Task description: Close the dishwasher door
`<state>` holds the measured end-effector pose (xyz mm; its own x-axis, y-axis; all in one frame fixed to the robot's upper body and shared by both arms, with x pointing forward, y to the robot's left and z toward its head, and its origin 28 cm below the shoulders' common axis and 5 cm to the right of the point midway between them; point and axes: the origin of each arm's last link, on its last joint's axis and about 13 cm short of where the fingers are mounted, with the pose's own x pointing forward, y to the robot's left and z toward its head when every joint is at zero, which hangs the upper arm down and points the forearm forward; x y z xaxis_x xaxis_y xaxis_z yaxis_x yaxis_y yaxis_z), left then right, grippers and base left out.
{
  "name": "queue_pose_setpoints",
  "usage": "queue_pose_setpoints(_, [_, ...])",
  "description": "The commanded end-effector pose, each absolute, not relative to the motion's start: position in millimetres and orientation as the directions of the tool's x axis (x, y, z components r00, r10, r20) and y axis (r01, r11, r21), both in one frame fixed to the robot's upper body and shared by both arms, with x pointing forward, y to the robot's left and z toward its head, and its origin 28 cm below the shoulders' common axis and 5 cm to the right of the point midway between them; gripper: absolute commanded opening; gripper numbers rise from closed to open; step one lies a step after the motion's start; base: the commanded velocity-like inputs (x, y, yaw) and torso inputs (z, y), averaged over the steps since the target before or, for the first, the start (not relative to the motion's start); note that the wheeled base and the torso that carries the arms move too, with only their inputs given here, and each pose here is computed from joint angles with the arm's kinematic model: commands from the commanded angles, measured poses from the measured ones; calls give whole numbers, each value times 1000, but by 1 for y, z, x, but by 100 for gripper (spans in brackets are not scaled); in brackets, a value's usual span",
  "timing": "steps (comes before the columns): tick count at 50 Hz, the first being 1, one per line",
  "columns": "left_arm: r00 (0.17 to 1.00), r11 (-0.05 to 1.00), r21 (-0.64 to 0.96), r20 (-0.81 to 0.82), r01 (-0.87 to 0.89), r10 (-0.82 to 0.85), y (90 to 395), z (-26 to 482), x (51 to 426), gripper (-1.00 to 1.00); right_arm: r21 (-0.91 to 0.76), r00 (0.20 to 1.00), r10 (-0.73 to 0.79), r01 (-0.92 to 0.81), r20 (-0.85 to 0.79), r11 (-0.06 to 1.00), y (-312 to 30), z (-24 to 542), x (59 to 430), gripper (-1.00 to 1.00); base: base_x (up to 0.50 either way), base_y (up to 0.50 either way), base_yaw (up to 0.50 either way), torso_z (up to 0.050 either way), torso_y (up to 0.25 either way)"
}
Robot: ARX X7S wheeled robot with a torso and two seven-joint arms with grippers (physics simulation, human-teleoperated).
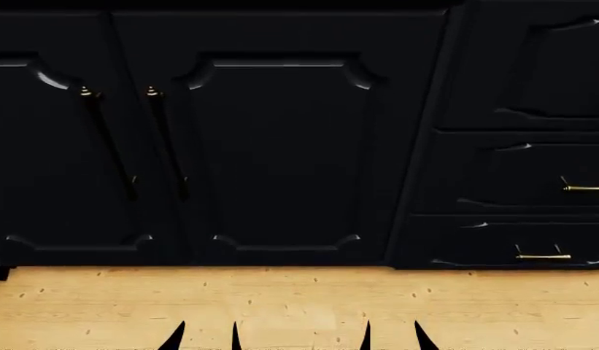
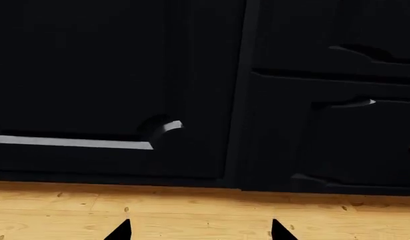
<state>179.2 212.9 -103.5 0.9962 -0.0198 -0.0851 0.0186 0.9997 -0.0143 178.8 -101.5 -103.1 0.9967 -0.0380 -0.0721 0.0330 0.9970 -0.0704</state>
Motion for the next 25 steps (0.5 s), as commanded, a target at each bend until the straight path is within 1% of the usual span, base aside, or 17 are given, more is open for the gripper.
queue_pose_setpoints(1, [996, 1000, -14, -85, 19, -20, 213, -103, 179, 100, -70, 997, -38, 33, -71, 997, -101, -103, 179, 100, 0, 0, 0, -50, 0])
queue_pose_setpoints(25, [996, 1000, -14, -85, 19, -20, 213, -103, 179, 100, -71, 997, -38, 33, -71, 997, -101, -103, 179, 100, 0, 0, 0, -50, 0])
